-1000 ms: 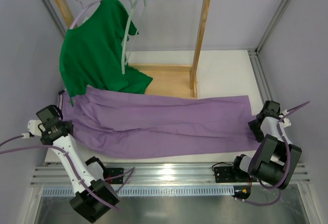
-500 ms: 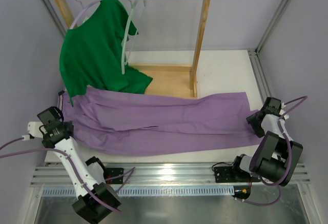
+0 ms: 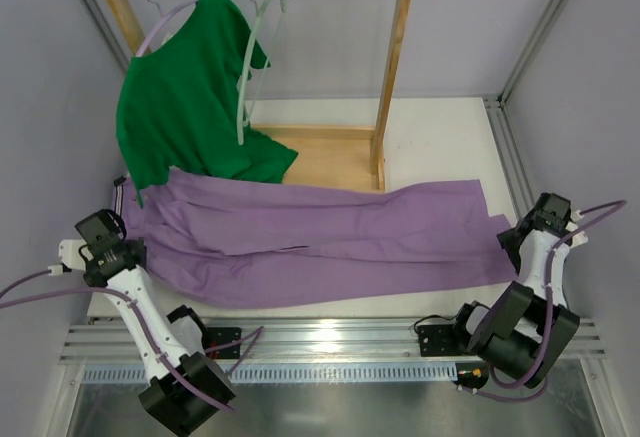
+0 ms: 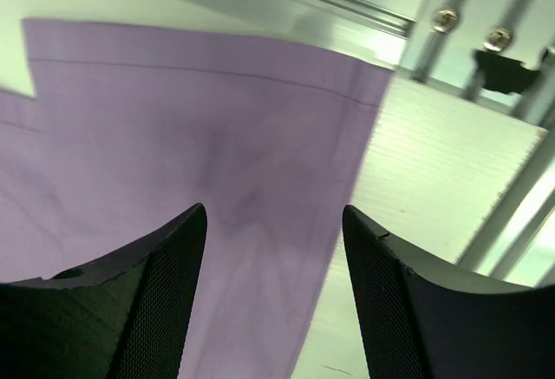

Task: Place the trousers on the hanger
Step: Fold the trousers

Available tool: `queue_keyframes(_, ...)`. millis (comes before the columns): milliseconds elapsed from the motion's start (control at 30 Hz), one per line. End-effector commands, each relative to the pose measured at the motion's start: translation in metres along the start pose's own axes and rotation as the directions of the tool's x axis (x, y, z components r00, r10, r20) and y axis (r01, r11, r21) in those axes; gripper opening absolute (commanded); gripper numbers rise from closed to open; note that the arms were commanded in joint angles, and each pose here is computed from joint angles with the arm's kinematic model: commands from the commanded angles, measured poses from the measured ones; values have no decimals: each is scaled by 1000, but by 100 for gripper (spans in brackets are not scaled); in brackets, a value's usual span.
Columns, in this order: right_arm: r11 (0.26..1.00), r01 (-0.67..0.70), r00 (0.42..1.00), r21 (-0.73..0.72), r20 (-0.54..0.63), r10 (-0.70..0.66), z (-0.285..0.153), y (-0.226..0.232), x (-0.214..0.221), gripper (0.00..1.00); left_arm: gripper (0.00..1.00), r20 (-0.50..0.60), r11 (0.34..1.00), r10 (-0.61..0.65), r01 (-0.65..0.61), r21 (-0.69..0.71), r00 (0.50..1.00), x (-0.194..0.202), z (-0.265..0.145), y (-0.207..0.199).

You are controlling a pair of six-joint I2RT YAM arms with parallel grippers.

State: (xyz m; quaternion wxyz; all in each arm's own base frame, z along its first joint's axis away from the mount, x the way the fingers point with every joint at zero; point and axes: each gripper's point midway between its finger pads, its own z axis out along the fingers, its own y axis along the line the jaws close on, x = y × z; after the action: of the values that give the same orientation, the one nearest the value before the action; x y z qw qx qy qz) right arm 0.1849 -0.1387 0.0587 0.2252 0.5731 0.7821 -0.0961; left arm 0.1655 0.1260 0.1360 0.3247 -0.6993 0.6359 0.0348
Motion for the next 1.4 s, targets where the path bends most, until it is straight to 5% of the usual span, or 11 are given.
queue_keyframes(0, 994, -80, 996, 72, 51, 77, -9, -23, -4, 67, 0, 4, 997, 0, 0, 73, 1000, -3, -3, -17)
queue_keyframes(500, 950, -265, 956, 167, 176, 236, 17, -47, -7, 66, 0, -34, 994, -34, 37, 98, 999, 2, -8, -22)
queue_keyframes(900, 931, -273, 959, 242, 141, 244, 46, -53, -3, 61, 0, -15, 995, -14, 16, 99, 1000, -1, -9, -22)
queue_keyframes(1233, 927, -265, 962, 266, 133, 238, 50, -54, -3, 19, 0, -6, 994, -26, 26, 105, 1000, -4, -11, -24)
queue_keyframes(1267, 927, -264, 963, 268, 127, 237, 50, -54, -2, 7, 0, 0, 995, -24, 24, 100, 1000, -5, -11, -23)
queue_keyframes(1367, 928, -255, 965, 272, 128, 228, 49, -55, -4, 4, 0, 10, 996, -16, 15, 93, 1000, -7, -12, -22)
